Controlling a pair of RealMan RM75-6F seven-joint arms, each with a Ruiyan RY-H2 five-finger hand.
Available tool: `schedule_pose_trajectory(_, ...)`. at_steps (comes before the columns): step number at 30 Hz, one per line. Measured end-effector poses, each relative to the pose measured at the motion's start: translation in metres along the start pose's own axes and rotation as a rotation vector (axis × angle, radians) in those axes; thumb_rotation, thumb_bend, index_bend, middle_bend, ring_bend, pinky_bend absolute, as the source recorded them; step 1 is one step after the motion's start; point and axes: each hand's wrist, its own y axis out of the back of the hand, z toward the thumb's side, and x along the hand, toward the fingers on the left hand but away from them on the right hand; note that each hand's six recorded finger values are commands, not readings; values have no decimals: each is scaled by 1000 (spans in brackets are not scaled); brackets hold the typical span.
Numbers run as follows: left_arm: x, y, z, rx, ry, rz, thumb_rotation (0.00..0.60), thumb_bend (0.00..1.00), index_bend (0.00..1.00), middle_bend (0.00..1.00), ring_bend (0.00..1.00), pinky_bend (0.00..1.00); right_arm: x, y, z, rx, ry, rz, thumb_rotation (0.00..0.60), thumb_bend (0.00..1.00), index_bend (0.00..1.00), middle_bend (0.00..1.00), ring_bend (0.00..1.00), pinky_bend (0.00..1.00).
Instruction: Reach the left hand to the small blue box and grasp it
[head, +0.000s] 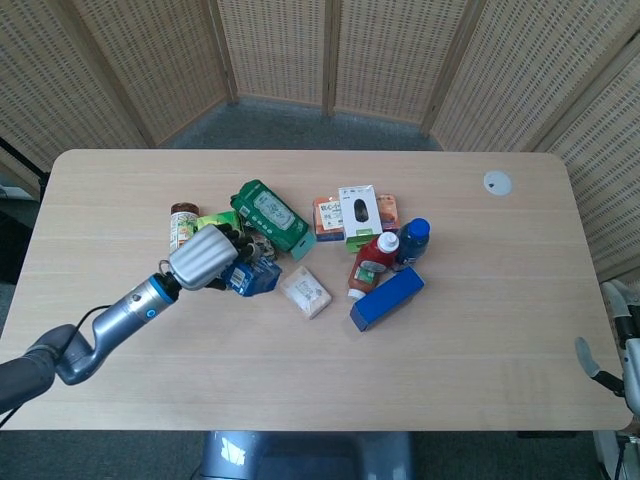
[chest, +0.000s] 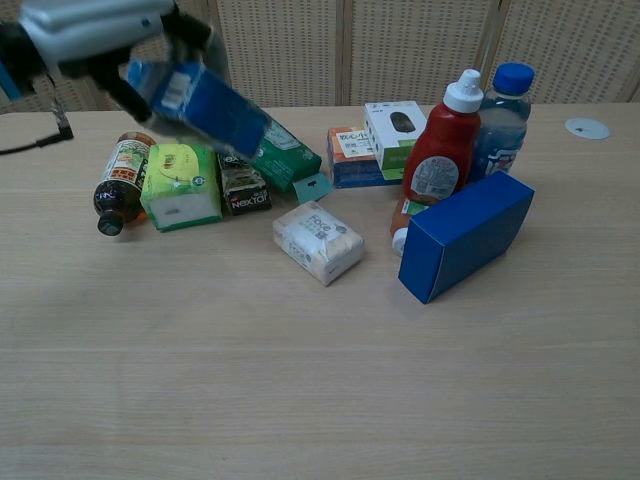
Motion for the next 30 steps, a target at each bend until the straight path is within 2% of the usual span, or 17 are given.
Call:
schedule_pose_trajectory(9,-12,139,-12,-31,106,348,600,274,887,843,746,770,4,-7,-3,-36,12,-5,6,389,0,0,0,0)
schedule_pose_trajectory(12,-17,169,-14,-44,131,434,600,272,885,840,744,767,7,-7,-5,-41,9,-9,5,390,0,0,0,0)
schedule_pose_trajectory(15,-19,182,-15,-54,148,475,600,274,885,840,743,765,9,-6,-7,-44,5,-12,8,389,0,0,0,0)
schedule_pose_trajectory(18,-20,186,-14,-54,150,484,600,273,885,839,743,765,11,-7,-9,-46,2,-12,6,390,0,0,0,0)
schedule_pose_trajectory(30,-17,182,-14,-42,151,483,600,274,882,839,740,763,4,-3,-8,-30,13,-17,8,390,0,0,0,0)
